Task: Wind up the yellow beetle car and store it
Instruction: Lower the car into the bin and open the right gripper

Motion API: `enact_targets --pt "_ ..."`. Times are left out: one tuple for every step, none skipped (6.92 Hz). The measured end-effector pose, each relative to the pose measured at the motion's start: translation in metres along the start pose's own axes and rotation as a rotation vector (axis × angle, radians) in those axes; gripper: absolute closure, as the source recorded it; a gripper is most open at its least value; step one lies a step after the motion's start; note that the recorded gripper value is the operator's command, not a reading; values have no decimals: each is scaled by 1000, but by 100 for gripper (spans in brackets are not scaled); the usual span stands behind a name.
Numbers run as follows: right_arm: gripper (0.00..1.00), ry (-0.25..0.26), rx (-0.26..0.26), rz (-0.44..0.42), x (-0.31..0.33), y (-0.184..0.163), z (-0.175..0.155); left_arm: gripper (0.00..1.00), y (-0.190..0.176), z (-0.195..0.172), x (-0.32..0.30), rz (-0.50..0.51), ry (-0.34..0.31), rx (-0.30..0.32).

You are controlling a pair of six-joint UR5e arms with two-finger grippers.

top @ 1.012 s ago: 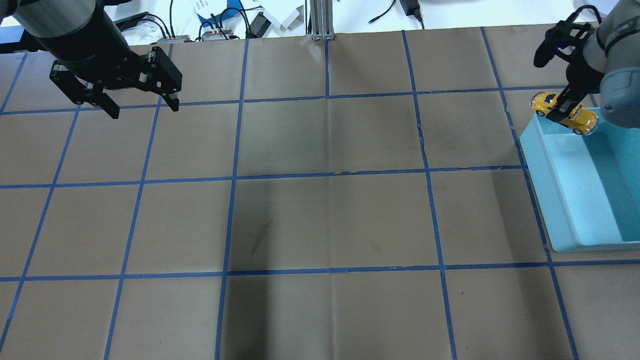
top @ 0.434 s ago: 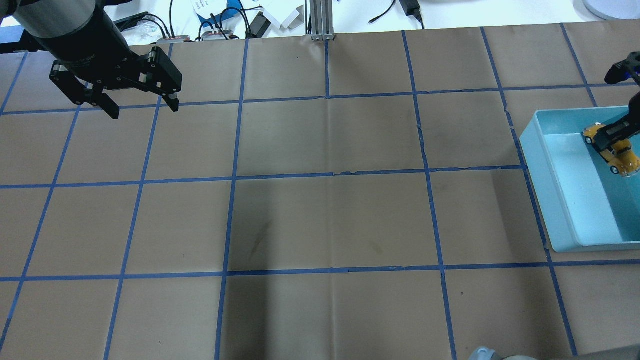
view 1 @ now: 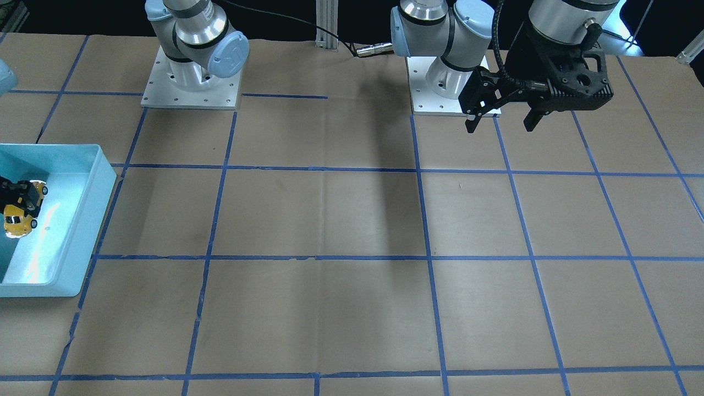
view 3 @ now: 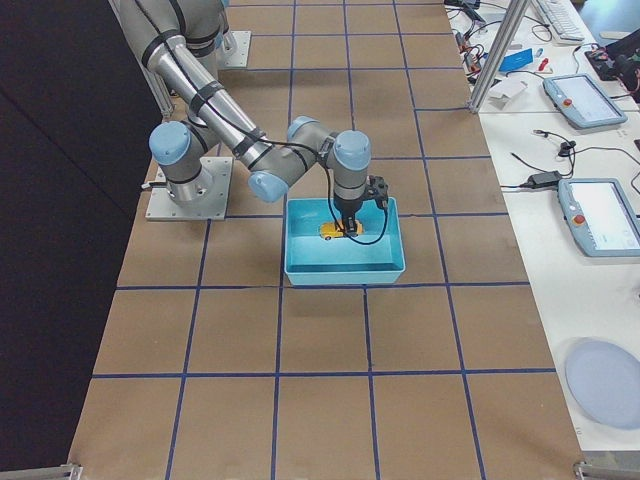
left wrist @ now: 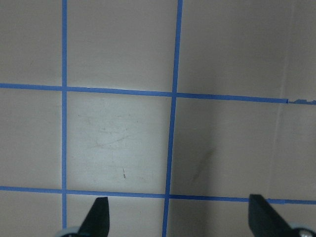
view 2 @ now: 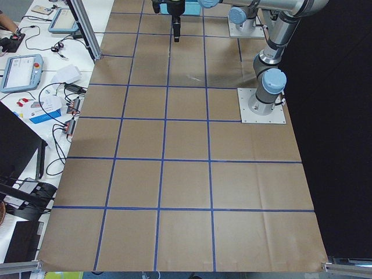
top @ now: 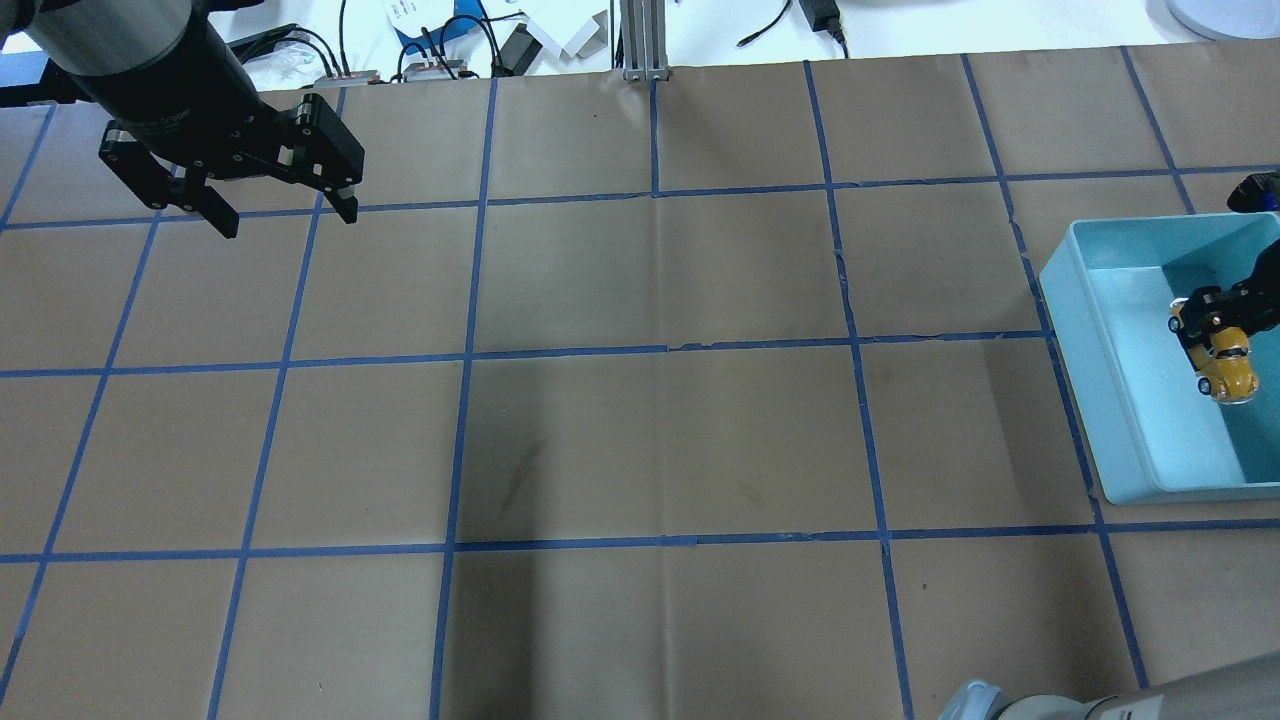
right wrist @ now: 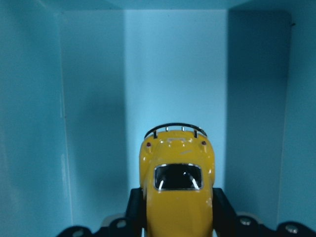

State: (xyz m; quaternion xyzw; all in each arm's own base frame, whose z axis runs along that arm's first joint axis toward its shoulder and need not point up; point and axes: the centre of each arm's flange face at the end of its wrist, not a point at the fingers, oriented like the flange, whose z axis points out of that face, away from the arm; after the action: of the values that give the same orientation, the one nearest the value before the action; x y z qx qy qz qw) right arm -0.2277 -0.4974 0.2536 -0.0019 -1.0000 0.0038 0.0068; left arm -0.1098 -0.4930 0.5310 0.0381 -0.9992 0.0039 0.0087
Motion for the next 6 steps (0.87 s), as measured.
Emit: enact_targets --pt "94 -6 -11 33 2 -1 11 0 0 0 0 0 0 0" --pt "91 -12 -21 52 3 -2 20 0 0 0 0 0 -1 1" --pt "88 -18 -31 58 3 -1 26 0 0 0 0 1 -1 0" --pt "69 -22 -37 60 3 -1 30 0 0 0 0 1 -2 0" --pt "49 -23 -37 60 3 -1 31 0 0 0 0 1 -2 0" --pt "31 -24 -31 61 3 -2 30 0 0 0 0 1 -2 0"
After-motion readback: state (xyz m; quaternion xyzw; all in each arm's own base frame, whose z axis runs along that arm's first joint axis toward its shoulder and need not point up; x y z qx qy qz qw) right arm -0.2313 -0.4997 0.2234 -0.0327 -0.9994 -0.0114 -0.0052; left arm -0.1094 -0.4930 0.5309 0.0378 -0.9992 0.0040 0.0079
